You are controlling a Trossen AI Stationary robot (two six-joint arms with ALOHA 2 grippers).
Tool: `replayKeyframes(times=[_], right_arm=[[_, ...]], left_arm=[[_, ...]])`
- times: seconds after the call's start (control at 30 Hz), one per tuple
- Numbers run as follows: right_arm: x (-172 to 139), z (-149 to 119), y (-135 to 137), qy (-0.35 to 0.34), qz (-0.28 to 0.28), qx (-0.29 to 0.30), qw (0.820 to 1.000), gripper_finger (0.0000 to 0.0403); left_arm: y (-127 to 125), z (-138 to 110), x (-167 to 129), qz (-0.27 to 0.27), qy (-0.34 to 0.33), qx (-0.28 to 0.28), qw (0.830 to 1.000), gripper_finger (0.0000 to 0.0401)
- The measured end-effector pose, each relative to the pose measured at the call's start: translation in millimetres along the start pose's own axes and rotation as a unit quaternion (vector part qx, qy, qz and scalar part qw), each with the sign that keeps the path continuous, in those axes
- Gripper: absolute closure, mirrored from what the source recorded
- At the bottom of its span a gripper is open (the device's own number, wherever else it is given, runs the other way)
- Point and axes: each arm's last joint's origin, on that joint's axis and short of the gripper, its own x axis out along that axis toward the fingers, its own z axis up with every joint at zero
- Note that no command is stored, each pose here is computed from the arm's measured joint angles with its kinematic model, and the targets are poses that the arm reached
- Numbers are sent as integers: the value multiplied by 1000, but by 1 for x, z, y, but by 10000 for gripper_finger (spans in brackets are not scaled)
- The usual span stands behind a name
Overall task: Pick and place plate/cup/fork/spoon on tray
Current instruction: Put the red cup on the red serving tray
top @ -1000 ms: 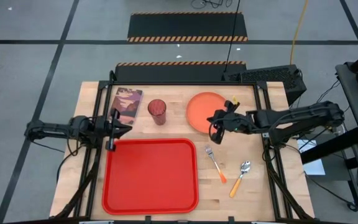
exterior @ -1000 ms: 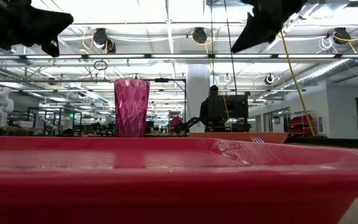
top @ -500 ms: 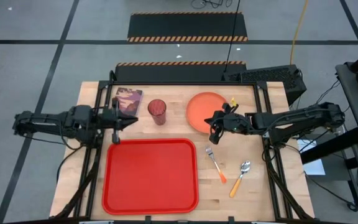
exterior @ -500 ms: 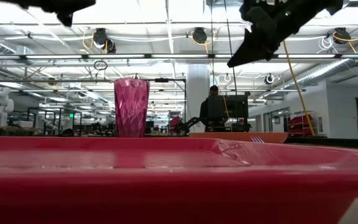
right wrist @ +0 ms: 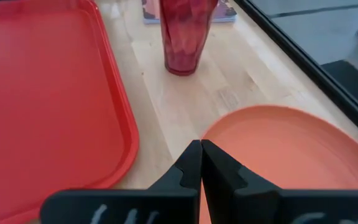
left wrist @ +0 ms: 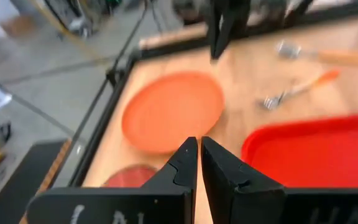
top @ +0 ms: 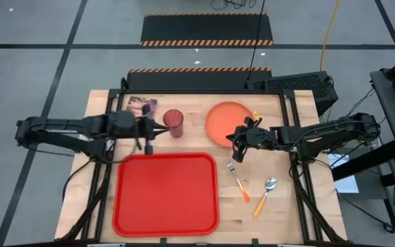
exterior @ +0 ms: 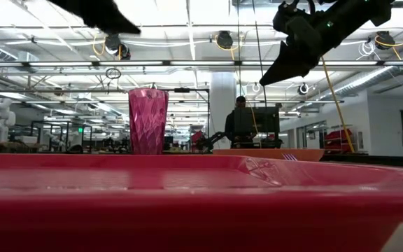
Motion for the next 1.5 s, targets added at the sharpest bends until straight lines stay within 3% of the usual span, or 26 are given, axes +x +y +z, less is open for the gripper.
replayKeyframes(times=[0.33,0.67,0.87,1.23,1.5], right_arm=[[0,3,1,-17,3,-10,1000,403],[0,3,1,-15,2,-13,1000,403],[1,3,1,-15,2,-19,1000,403],[1,4,1,-21,2,-24,999,403],[1,15,3,-75,9,-11,997,403]], left_arm=[[15,-22,43,21,88,0,996,365],[18,-29,48,20,112,-8,993,235],[18,-30,49,20,116,-15,993,200],[16,-42,72,-4,145,16,989,226],[20,-45,71,-5,158,42,987,324]])
